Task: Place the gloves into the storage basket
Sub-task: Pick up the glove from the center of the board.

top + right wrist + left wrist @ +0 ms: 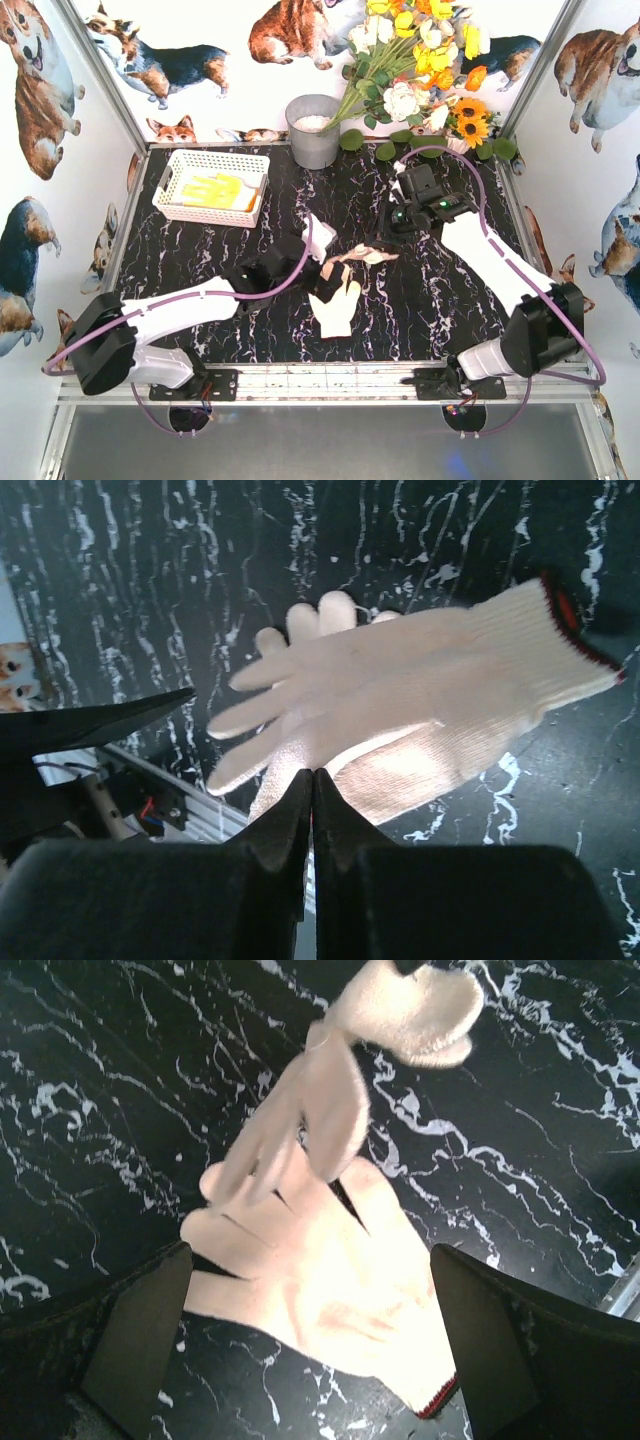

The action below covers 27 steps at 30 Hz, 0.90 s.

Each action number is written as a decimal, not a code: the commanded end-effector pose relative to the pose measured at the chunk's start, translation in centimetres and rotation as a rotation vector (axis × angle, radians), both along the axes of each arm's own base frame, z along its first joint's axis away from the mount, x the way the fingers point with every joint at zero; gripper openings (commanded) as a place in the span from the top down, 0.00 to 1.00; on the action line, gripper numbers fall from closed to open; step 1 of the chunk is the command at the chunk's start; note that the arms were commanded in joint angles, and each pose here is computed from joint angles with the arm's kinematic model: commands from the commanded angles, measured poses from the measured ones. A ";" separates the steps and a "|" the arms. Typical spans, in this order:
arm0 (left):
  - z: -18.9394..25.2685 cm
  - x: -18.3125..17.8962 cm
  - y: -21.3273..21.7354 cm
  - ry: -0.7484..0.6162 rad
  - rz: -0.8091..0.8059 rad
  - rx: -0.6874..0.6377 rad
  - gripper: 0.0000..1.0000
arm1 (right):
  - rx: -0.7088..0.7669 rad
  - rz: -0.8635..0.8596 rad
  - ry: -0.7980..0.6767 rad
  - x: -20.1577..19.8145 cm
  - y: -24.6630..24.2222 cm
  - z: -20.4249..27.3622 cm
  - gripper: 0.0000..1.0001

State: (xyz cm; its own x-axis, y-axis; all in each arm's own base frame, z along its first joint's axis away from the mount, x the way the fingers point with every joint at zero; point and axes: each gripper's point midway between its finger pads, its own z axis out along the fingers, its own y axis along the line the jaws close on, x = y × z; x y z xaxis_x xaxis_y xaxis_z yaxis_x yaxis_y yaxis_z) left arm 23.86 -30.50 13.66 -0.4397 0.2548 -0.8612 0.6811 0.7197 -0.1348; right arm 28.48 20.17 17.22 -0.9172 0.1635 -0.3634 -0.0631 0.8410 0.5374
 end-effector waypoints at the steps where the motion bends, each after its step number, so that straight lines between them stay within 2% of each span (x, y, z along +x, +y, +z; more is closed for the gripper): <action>1: 3.8 1.6 -2.5 -0.136 -0.036 -0.118 0.00 | 0.117 0.026 -0.065 0.0 1.3 4.2 1.00; 7: 3.8 2.1 -3.5 -0.162 -0.061 -0.128 0.00 | 0.193 0.066 -0.073 -0.7 2.3 6.0 1.00; 14: 3.8 3.4 -2.1 -0.210 0.011 -0.058 0.00 | 0.200 0.109 -0.087 -1.4 2.3 7.1 1.00; 21: 4.1 3.1 -0.2 -0.241 0.028 -0.008 0.00 | 0.213 0.171 -0.102 -2.4 2.4 8.3 1.00; 27: 5.7 2.6 -0.8 -0.278 -0.069 0.032 0.00 | 0.211 0.226 -0.093 -3.4 2.4 9.0 1.00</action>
